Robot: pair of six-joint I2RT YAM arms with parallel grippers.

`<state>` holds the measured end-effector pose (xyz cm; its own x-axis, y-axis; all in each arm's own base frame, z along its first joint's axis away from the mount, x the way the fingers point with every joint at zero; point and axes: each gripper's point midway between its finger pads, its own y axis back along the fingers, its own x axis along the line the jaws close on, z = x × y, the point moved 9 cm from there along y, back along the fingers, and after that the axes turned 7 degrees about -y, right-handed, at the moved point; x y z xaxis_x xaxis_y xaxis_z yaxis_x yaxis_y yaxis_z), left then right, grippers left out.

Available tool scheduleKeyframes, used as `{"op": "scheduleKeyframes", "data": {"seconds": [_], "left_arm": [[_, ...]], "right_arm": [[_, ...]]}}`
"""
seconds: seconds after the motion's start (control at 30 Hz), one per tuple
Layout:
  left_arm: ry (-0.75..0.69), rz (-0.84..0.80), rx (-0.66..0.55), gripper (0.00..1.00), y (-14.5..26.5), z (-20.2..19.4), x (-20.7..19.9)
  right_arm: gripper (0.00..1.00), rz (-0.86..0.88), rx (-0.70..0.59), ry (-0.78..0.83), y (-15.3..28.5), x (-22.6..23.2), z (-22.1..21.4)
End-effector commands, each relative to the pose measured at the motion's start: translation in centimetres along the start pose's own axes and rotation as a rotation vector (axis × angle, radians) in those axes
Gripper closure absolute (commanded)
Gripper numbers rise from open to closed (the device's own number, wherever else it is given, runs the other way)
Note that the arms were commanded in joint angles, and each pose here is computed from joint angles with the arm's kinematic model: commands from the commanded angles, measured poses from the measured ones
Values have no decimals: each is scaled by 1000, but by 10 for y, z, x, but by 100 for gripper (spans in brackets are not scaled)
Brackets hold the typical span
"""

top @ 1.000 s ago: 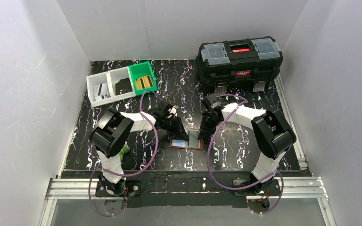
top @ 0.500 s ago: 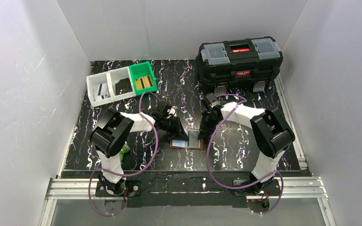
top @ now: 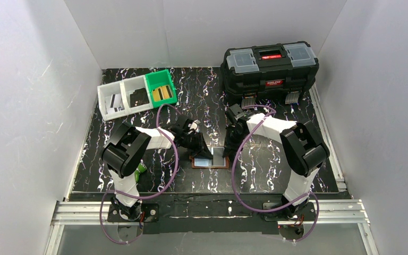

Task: Take the credit cards out of the card holder
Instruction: Remove the credit card from the card holder.

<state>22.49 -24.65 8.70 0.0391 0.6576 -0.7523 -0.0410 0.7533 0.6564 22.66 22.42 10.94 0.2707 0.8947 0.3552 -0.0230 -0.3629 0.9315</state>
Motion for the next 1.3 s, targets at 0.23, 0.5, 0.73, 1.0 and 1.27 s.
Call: {"op": "scheduleKeyframes", "data": {"seconds": [0.23, 0.5, 0.73, 1.0, 1.27], "left_arm": [[-86, 53, 23, 97, 9, 5, -17], [-95, 83, 10, 100, 17, 3, -18], [-105, 106, -10, 100, 29, 4, -15], [-110, 74, -16, 100, 36, 4, -16], [-89, 52, -18, 80, 34, 2, -13]], "right_arm": [[86, 4, 15, 47, -20, 8, -5], [85, -9, 36, 22, -26, 0, -5], [85, -14, 39, -3, -28, -7, -2], [82, -5, 51, -17, -31, -12, -2], [78, -2, 56, -14, -33, -13, -2]]}}
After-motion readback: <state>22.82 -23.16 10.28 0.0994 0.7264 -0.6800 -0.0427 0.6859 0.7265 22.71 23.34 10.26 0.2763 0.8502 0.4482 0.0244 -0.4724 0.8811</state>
